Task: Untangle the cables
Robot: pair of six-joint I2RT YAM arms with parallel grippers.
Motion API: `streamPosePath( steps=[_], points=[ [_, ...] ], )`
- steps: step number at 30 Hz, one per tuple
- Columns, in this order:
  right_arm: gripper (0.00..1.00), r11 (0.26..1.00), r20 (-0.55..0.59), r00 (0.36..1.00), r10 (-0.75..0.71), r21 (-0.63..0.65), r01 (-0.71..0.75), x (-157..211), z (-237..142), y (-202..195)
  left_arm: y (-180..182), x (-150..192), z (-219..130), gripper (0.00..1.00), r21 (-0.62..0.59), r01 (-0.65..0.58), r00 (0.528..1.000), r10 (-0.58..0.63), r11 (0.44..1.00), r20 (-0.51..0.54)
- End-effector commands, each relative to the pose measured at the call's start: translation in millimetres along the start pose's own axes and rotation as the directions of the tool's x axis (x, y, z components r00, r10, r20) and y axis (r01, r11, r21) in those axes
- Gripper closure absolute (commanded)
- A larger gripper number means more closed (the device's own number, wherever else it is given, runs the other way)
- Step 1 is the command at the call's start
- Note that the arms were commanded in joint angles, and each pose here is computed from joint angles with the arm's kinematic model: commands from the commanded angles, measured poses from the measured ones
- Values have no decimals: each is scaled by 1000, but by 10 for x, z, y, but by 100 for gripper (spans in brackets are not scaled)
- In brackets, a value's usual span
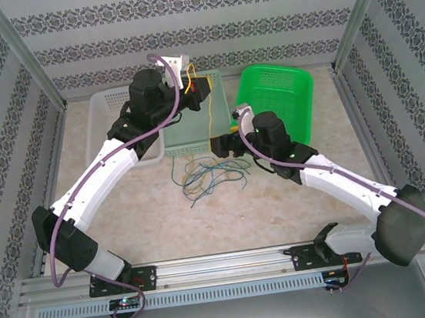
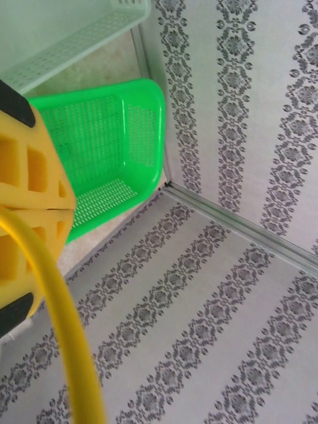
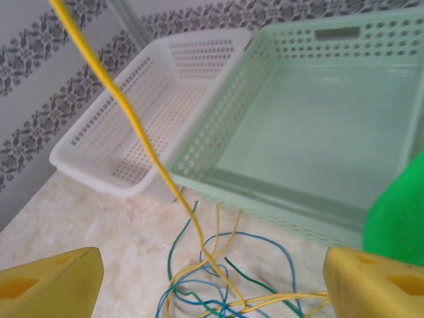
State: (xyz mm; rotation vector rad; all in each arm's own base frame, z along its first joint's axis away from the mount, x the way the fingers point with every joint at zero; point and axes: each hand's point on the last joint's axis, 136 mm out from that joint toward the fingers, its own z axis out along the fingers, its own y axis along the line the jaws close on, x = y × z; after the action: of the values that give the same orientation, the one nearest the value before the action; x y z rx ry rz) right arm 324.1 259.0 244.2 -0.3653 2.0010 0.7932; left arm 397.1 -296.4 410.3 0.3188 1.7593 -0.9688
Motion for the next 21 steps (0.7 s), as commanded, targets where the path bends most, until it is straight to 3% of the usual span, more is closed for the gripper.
streamPosePath(
  steps=[1,6,8,10,13,14,16,19,21],
  points=[
    [12,995,123,990,-68,-64,77,-423,-8,228,-165,-238,-136,100,55,19,998,-23,998,66],
    [13,992,115,991,-73,-97,85,-475,142,285,-192,-254,-164,100,73,46,996,-52,996,78],
    [18,990,112,992,-65,-115,78,-485,209,311,-217,-267,-174,100,88,55,995,-62,995,80],
    [31,990,108,993,-55,-123,68,-498,274,317,-224,-259,-174,100,94,65,994,-72,993,76],
    [65,987,96,995,-33,-156,48,-533,335,370,-198,-264,-194,99,86,71,994,-78,994,79],
    [79,985,94,995,-30,-164,45,-554,337,393,-164,-267,-214,95,75,77,993,-84,994,82],
    [97,987,98,995,-26,-158,41,-612,311,401,-60,-240,-249,73,31,91,992,-93,995,84],
    [100,992,133,991,-23,-122,39,-756,188,361,120,-152,-341,34,-68,79,994,-74,995,81],
    [100,996,170,985,-3,-84,18,-883,54,277,263,-21,-409,0,-146,55,998,-49,988,50]
  ],
)
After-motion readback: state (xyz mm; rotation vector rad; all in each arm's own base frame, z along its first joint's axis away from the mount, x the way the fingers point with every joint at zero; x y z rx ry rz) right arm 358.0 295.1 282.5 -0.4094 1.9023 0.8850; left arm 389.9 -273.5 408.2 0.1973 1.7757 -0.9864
